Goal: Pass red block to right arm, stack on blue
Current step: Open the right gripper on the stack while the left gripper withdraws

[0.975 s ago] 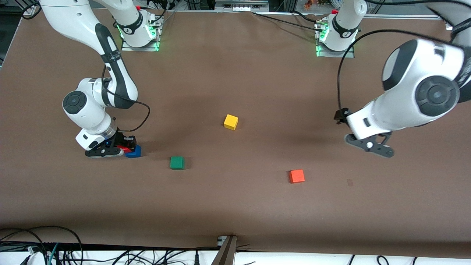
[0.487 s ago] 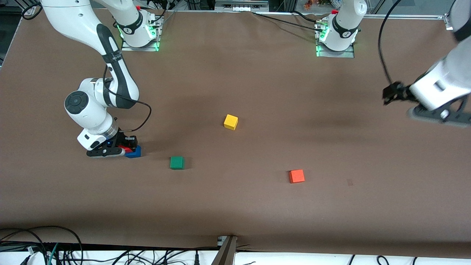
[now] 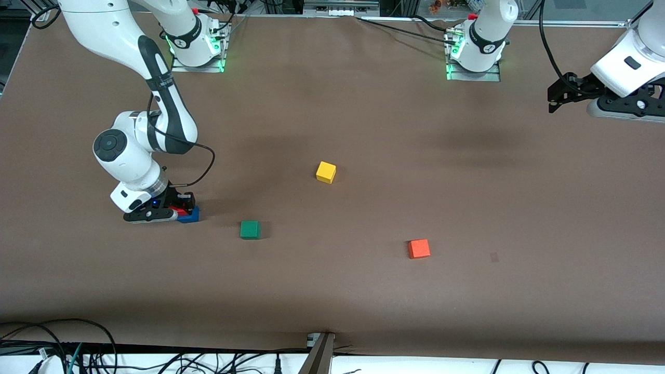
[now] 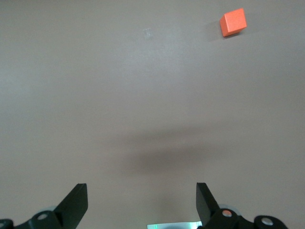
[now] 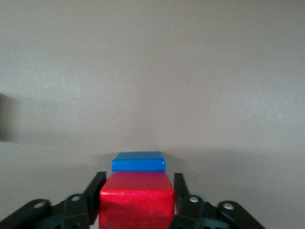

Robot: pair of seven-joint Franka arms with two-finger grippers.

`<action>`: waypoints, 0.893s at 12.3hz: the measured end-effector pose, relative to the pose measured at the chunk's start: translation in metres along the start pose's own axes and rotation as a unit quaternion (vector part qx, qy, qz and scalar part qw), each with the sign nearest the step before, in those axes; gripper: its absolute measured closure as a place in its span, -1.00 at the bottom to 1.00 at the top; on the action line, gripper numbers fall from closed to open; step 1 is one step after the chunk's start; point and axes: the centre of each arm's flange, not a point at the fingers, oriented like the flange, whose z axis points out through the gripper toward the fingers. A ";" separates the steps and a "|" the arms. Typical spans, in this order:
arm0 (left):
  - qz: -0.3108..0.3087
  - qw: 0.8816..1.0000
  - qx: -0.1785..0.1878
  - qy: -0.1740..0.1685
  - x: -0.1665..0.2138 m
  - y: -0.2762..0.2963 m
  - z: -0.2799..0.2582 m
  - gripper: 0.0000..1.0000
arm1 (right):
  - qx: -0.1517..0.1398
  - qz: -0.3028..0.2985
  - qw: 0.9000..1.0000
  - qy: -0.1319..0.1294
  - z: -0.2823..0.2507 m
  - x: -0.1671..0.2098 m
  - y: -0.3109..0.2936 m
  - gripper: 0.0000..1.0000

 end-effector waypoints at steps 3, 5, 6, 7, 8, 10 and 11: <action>0.003 1.000 -0.002 0.004 0.002 0.002 0.000 -1.00 | 0.004 -0.001 1.000 -0.002 -0.015 0.017 -0.001 -1.00; 0.005 1.000 -0.002 0.008 0.004 0.002 0.000 -1.00 | 0.013 -0.002 0.999 -0.030 -0.039 0.038 -0.002 -1.00; 0.005 1.000 -0.003 0.007 0.007 0.002 0.001 -1.00 | 0.017 -0.002 0.999 -0.043 -0.055 0.049 -0.002 -1.00; 0.006 1.000 -0.003 0.007 0.009 0.002 0.003 -1.00 | 0.021 -0.003 0.998 -0.057 -0.070 0.058 -0.002 -1.00; 0.006 1.000 -0.003 0.008 0.012 0.001 0.002 -1.00 | 0.025 -0.005 0.997 -0.075 -0.085 0.064 -0.003 -1.00; 0.006 1.000 -0.004 0.009 0.015 0.001 0.002 -1.00 | 0.030 -0.006 0.993 -0.114 -0.113 0.073 -0.001 -1.00; 0.006 1.000 -0.004 0.009 0.016 0.001 0.001 -1.00 | 0.031 -0.004 0.990 -0.135 -0.132 0.077 0.005 -1.00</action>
